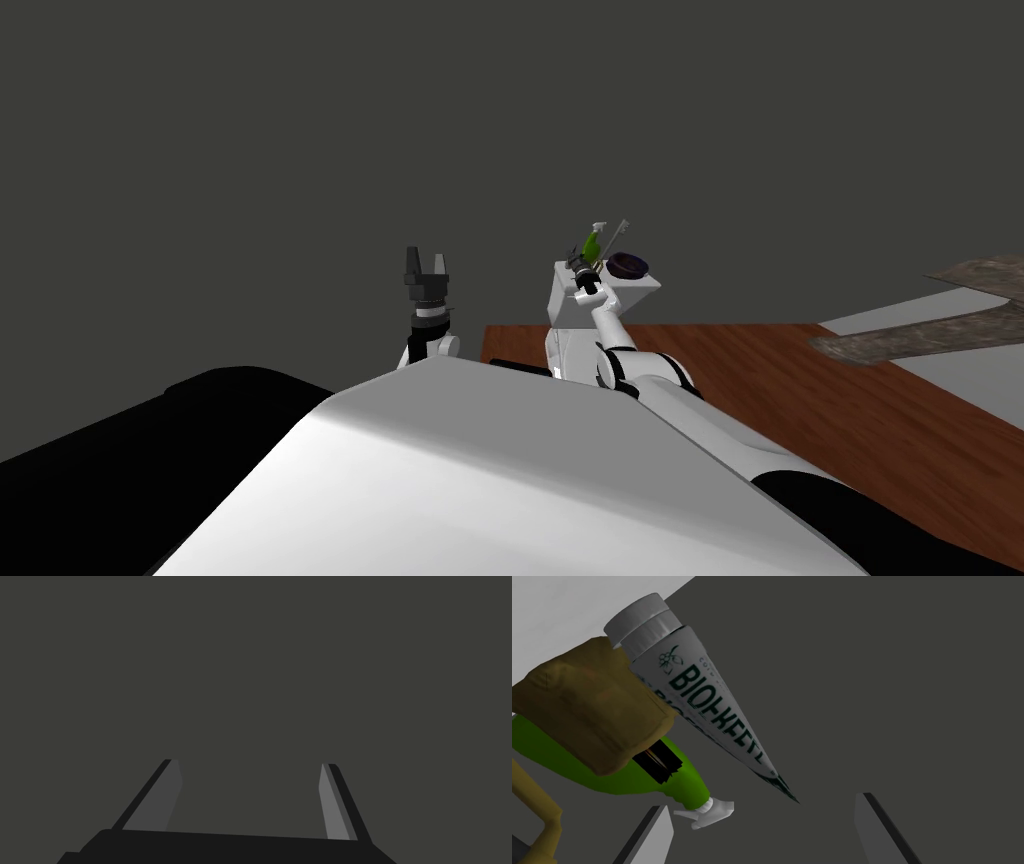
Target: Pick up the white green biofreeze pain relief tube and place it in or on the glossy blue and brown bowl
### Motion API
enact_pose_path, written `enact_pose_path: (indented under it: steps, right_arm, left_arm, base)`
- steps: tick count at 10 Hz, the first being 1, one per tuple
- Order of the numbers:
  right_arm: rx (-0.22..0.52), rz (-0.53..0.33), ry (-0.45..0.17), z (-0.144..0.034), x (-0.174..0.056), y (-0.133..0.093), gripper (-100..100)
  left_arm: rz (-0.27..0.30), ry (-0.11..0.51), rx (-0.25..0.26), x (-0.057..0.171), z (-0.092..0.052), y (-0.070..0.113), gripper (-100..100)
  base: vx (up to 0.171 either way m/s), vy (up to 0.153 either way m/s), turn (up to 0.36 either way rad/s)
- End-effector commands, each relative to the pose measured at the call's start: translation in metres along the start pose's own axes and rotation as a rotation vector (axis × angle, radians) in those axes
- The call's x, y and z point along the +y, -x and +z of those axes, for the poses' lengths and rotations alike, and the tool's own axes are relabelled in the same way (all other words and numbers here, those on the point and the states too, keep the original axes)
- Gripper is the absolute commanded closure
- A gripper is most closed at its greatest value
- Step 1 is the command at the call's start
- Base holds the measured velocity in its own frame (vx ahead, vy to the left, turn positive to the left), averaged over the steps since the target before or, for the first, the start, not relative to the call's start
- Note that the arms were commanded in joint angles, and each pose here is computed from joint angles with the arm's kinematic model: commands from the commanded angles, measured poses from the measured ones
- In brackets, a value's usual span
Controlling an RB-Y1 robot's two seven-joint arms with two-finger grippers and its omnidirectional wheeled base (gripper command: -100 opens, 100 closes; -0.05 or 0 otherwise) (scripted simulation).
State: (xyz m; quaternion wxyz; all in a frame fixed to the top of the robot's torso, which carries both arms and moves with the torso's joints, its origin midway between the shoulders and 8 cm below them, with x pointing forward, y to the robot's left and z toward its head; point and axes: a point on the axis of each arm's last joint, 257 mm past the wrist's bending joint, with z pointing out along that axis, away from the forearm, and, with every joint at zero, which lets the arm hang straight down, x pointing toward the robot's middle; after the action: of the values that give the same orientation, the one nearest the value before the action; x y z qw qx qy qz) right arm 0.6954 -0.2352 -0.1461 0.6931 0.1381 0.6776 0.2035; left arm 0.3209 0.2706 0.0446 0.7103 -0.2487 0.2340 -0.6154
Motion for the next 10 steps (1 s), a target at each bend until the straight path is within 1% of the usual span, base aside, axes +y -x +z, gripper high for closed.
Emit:
enact_pose_path:
  steps: [1, 5, 6, 7, 8, 9, 10]
  right_arm:
    - [0.000, 0.000, -0.001, 0.000, 0.000, 0.000, -100]
    - [0.000, 0.000, -0.001, 0.000, 0.000, 0.000, -100]
    - [-0.077, -0.055, 0.032, 0.006, 0.003, 0.049, -100]
    - [-0.127, -0.092, 0.051, 0.008, 0.006, 0.081, -100]
    - [-0.127, -0.092, 0.051, 0.008, 0.006, 0.081, -100]
    - [-0.187, -0.139, 0.074, 0.009, 0.010, 0.119, -100]
    - [-0.187, -0.139, 0.074, 0.009, 0.010, 0.119, -100]
  left_arm:
    - [0.000, 0.000, 0.000, 0.000, 0.000, 0.000, 0]
    - [0.000, 0.000, 0.000, 0.000, 0.000, 0.000, 0]
    - [0.000, 0.000, 0.000, 0.000, 0.000, 0.000, 0]
    - [0.000, 0.000, 0.000, 0.000, 0.000, 0.000, 0]
    - [0.000, 0.000, 0.000, 0.000, 0.000, 0.000, 0]
    - [0.000, 0.000, 0.000, 0.000, 0.000, 0.000, 0]
    - [0.000, 0.000, 0.000, 0.000, 0.000, 0.000, 0]
  base:
    - [-0.003, -0.003, -0.010]
    - [-0.003, -0.004, -0.011]
    - [0.005, -0.025, 0.367]
    - [0.004, -0.082, 0.402]
    - [-0.002, -0.072, 0.094]
    - [-0.018, -0.056, 0.268]
    - [-0.011, -0.046, 0.129]
